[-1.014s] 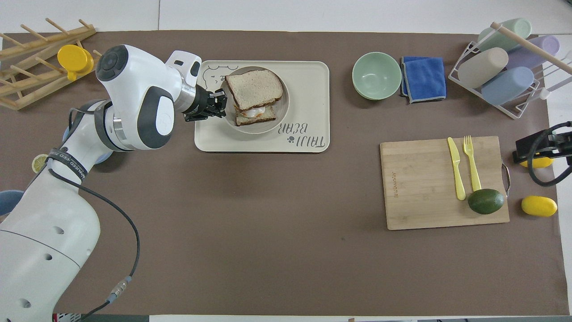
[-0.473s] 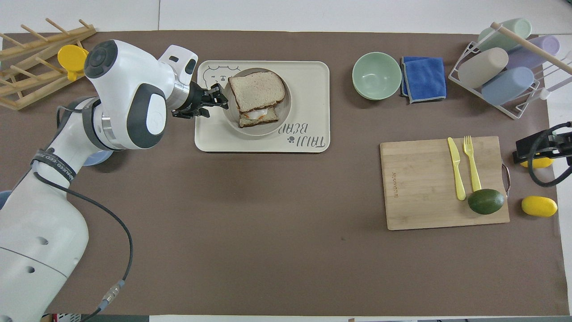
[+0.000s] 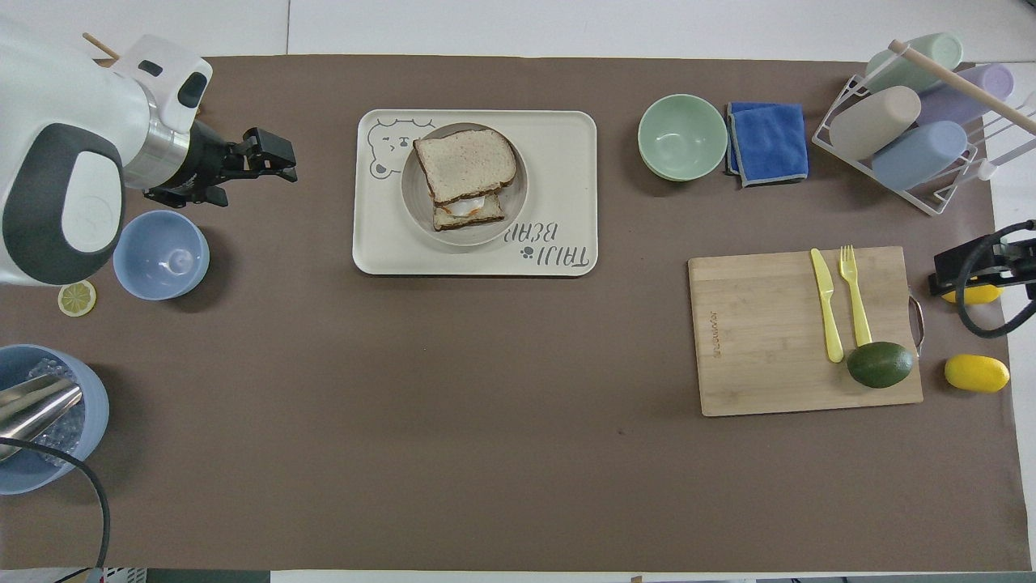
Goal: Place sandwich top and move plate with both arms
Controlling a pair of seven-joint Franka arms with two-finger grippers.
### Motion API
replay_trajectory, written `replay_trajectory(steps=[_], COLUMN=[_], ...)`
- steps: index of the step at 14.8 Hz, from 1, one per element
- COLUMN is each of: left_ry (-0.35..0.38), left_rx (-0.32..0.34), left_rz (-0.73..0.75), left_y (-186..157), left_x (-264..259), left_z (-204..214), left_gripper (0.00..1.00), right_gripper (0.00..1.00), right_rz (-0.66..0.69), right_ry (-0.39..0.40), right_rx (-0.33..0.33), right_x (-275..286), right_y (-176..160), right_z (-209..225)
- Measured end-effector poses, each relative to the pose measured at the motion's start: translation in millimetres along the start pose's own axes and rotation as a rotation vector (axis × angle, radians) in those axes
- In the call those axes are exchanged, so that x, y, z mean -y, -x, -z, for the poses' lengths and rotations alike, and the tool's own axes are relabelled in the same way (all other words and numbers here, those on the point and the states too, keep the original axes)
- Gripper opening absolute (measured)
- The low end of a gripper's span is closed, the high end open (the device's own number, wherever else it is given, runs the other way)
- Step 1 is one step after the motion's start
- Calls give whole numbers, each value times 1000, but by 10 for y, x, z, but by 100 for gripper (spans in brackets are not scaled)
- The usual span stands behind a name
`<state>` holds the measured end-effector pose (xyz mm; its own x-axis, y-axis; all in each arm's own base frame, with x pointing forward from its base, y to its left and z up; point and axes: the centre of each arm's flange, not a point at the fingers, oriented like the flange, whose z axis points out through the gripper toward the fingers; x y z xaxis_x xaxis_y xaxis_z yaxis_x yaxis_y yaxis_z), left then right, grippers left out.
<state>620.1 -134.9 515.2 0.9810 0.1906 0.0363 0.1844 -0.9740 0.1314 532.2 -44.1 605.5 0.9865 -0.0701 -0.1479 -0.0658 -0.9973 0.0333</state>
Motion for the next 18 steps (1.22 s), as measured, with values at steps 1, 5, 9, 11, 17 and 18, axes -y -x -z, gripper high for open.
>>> replay_trajectory(steps=[1, 5, 9, 11, 17, 18], left_ry=[-25, -91, -125, -137, -127, -127], left_rx=[0, 59, 155, 190, 154, 154], left_rz=[-9, -84, -128, -143, -140, -141], left_y=[68, 422, 764, 894, 813, 801], left_x=[36, 346, 547, 511, 516, 506], left_z=[146, 727, 800, 611, 508, 520], left_gripper=[100, 100, 100, 100, 100, 100], right_gripper=[100, 100, 100, 100, 100, 100], right_rz=[0, 0, 0, 0, 0, 0], right_ry=[0, 0, 0, 0, 0, 0], right_rx=[0, 0, 0, 0, 0, 0], right_x=[0, 0, 0, 0, 0, 0], right_y=[0, 0, 0, 0, 0, 0], right_z=[0, 0, 0, 0, 0, 0])
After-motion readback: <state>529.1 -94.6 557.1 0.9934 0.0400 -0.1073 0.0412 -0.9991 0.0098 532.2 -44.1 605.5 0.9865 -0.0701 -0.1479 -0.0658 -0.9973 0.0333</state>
